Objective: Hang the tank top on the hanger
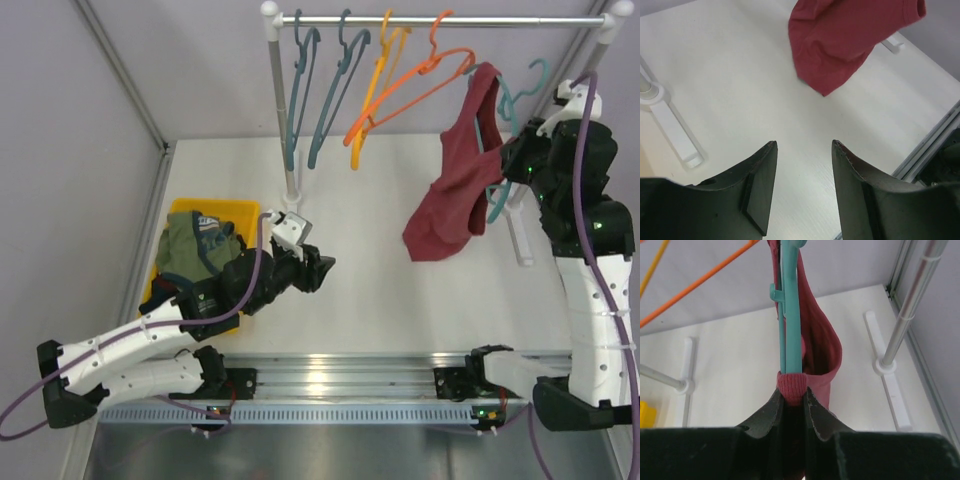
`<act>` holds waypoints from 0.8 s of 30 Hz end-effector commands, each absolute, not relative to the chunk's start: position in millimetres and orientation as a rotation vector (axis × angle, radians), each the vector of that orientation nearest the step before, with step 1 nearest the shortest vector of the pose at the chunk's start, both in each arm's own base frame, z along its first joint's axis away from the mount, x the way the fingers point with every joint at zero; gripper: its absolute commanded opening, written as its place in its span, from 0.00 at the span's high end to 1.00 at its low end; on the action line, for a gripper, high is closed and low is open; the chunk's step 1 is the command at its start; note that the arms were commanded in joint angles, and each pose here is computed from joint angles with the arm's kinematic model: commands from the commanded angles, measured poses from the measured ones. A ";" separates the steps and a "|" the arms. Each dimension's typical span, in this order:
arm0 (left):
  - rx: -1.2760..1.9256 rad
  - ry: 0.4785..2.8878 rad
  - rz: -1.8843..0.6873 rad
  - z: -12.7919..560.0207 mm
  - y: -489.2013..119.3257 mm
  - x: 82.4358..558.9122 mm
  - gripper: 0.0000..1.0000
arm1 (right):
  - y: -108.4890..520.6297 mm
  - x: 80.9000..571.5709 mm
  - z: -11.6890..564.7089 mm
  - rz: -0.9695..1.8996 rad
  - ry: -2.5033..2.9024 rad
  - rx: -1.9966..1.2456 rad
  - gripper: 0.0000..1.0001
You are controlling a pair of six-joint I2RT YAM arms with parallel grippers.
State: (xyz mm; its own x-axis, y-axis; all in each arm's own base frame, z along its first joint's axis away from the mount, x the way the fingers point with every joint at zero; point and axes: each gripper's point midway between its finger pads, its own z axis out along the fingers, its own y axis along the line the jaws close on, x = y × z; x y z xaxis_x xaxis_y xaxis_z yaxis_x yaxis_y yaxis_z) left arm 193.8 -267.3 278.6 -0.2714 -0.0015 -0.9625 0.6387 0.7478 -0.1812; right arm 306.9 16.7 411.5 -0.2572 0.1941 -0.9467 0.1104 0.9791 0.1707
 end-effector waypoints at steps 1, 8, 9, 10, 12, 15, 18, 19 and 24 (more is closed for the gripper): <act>0.511 1.692 -0.722 307.6 -271.5 189.3 0.48 | 13.1 312.3 459.9 0.090 1.735 0.174 1.00; 0.541 1.690 -0.739 310.1 -273.2 184.9 0.48 | -8.7 322.1 491.5 0.013 1.693 0.187 1.00; 0.546 1.691 -0.742 309.7 -273.6 184.2 0.48 | -10.2 323.6 492.8 0.009 1.696 0.189 1.00; 0.552 1.692 -0.743 308.7 -273.6 183.4 0.47 | -12.3 328.4 491.8 0.001 1.703 0.194 1.00; 0.559 1.691 -0.745 307.8 -273.7 182.4 0.48 | -14.7 331.6 497.5 -0.011 1.689 0.192 1.00; 0.570 1.690 -0.748 307.4 -273.9 181.2 0.48 | -18.3 334.6 507.9 -0.035 1.666 0.191 1.00; 0.571 1.685 -0.754 309.2 -273.6 180.1 0.48 | -22.2 338.6 517.3 -0.062 1.645 0.189 1.00; 0.573 1.687 -0.754 308.8 -273.6 179.9 0.48 | -23.9 336.8 524.4 -0.073 1.630 0.189 1.00; 0.577 1.691 -0.767 307.7 -275.0 177.9 0.48 | -30.1 338.0 528.0 -0.108 1.625 0.206 1.00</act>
State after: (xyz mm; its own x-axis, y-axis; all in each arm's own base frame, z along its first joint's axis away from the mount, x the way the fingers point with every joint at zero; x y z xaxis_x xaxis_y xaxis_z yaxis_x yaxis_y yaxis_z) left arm 181.7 -273.4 284.6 -0.2751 0.0293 -0.9610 0.6993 0.6921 -0.1791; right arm 347.9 -18.2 486.6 -0.1845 0.0879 -0.9789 0.1609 0.9853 0.0582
